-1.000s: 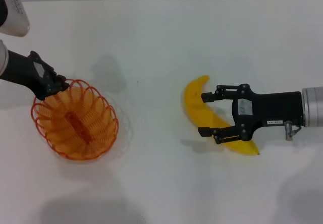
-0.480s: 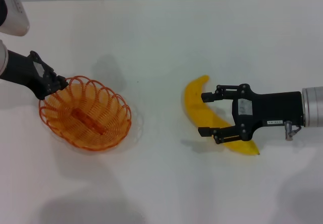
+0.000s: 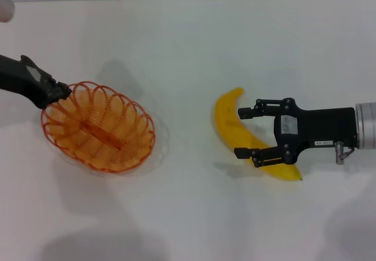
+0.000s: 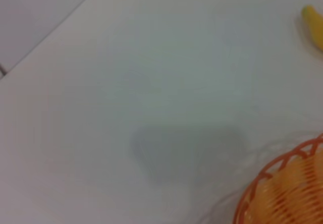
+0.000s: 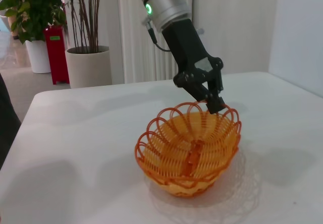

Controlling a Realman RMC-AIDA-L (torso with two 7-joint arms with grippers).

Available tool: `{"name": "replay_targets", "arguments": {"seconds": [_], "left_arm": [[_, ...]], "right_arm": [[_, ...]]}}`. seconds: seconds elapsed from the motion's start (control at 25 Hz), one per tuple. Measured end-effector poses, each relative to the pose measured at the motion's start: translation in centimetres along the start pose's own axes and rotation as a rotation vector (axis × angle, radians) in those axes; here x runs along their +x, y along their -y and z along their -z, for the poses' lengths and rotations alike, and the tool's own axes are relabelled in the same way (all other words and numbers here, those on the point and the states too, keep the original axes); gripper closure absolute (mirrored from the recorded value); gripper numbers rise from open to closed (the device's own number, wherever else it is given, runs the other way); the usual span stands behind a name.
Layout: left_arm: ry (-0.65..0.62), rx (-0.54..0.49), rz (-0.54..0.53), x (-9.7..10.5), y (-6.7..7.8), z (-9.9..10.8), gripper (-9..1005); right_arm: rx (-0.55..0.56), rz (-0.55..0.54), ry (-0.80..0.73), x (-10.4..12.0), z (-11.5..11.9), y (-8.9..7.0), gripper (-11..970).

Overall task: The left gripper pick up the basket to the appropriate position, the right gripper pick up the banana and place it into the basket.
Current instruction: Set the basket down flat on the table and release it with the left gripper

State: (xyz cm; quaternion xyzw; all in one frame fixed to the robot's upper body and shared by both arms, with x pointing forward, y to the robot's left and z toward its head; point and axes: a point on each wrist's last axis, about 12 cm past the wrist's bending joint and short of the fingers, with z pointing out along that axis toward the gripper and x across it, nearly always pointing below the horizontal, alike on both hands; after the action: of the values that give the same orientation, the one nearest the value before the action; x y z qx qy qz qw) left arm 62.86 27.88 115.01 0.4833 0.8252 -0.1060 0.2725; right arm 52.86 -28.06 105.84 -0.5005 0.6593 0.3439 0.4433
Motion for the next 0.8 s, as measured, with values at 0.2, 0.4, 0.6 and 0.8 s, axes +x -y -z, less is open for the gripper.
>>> {"name": "replay_targets", "arguments": {"seconds": [0.2,0.4,0.6,0.8], "left_arm": [[0.041,0.034,0.098,-0.2,0.4,0.6,953],[0.098,0.080,0.187,-0.7,0.8,0.9,954],[0.118,0.110,0.326,-0.5,1.1,0.8,954],[0.102,0.115,0.433,-0.2,1.2,0.0,953]], "right_arm": [[0.003,-0.001,-0.001,0.0,0.1,0.0,136],[0.004,-0.002,0.000,0.1,0.1,0.0,136],[0.005,-0.002,0.001,0.0,0.1,0.0,137],[0.002,0.002,0.005,-0.1,-0.1,0.1,137]]}}
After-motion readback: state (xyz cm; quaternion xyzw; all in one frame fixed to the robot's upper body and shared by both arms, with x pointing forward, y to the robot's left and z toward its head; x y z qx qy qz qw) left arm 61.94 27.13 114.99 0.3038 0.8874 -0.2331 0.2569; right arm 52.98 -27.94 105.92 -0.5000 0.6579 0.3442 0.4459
